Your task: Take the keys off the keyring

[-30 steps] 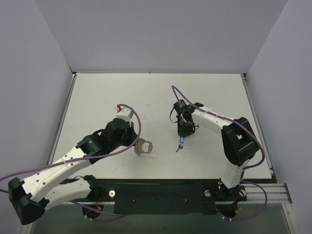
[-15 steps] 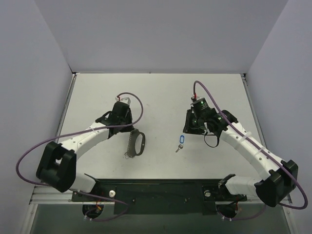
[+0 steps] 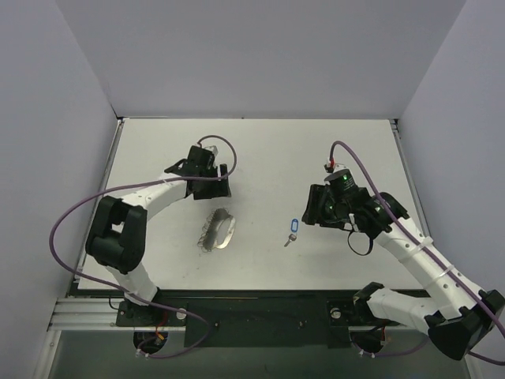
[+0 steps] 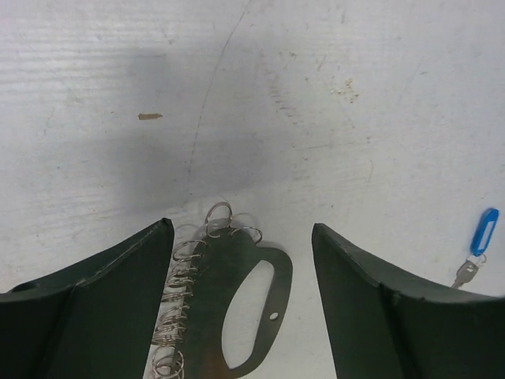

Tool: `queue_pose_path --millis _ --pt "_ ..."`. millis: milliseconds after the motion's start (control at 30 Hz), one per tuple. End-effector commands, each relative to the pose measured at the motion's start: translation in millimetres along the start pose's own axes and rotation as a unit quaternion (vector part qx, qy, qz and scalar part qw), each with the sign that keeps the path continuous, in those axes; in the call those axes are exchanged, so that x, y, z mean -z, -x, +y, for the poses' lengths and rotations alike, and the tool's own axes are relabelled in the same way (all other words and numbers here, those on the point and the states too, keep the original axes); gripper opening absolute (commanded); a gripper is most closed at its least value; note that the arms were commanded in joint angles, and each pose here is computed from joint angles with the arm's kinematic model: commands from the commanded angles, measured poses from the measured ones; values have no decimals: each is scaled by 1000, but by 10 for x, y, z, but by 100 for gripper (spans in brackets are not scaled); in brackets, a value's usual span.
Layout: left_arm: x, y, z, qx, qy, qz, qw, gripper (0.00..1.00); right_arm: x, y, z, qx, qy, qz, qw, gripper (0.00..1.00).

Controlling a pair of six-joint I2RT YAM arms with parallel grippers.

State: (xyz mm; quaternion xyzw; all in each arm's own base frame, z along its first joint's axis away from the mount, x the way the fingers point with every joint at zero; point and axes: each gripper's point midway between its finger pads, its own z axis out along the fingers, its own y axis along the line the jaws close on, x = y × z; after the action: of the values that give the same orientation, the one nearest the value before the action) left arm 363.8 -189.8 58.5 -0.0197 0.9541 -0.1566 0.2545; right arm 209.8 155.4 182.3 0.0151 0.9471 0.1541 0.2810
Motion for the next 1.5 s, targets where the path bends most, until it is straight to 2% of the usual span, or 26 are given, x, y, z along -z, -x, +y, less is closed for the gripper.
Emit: queue_pose_path --millis 0,100,133,233,267,300,333,433,533,633,833,1000,1067,1167,1200,1300,1333,1467 --pt "598 545 -283 -29 -41 -92 995 82 81 37 -84 12 -15 -16 1000 51" --pt "946 684 -340 -47 -55 -145 987 84 170 143 -58 24 -9 -53 998 55" --pt "1188 768 -374 -57 -65 -180 980 84 221 191 -44 33 -5 -69 997 56" --pt "1516 761 -399 -94 -91 -242 961 84 312 313 -45 60 -7 -101 993 60" --pt "1746 779 -440 -102 -107 -274 950 84 363 400 -54 71 -14 -116 991 63" --pt "1725 703 -391 -113 -106 -279 948 84 379 428 -49 77 -15 -120 990 74" --pt "1829 636 -328 -114 -102 -296 943 84 435 516 -9 90 -10 -132 987 90" --pt "2026 574 -67 -102 -53 -334 935 84 507 664 66 94 -1 -158 983 91" --pt "2228 509 369 -48 32 -385 921 82 517 736 124 76 11 -181 980 91" --pt "2302 387 587 -52 67 -409 909 82 449 729 163 33 29 -196 980 92" --pt "2325 154 1200 -42 183 -468 863 78 309 577 127 13 35 -187 982 93" --pt "2228 100 1434 -28 205 -526 825 79 205 347 107 44 37 -173 983 93" --pt "2116 93 1490 -17 203 -525 826 82 226 287 122 66 39 -178 981 93" --pt "1853 69 1675 -7 226 -492 841 83 299 226 111 88 35 -197 976 93" --pt "1843 109 1679 1 221 -500 837 86 298 196 100 92 33 -197 975 93" --pt "1709 173 1748 1 207 -492 846 92 355 123 27 78 35 -199 976 93" --pt "1696 203 1761 2 208 -492 845 97 326 64 -2 68 35 -191 979 94" --pt "1556 288 1907 -1 225 -479 848 97 222 -130 -143 7 32 -184 982 95"
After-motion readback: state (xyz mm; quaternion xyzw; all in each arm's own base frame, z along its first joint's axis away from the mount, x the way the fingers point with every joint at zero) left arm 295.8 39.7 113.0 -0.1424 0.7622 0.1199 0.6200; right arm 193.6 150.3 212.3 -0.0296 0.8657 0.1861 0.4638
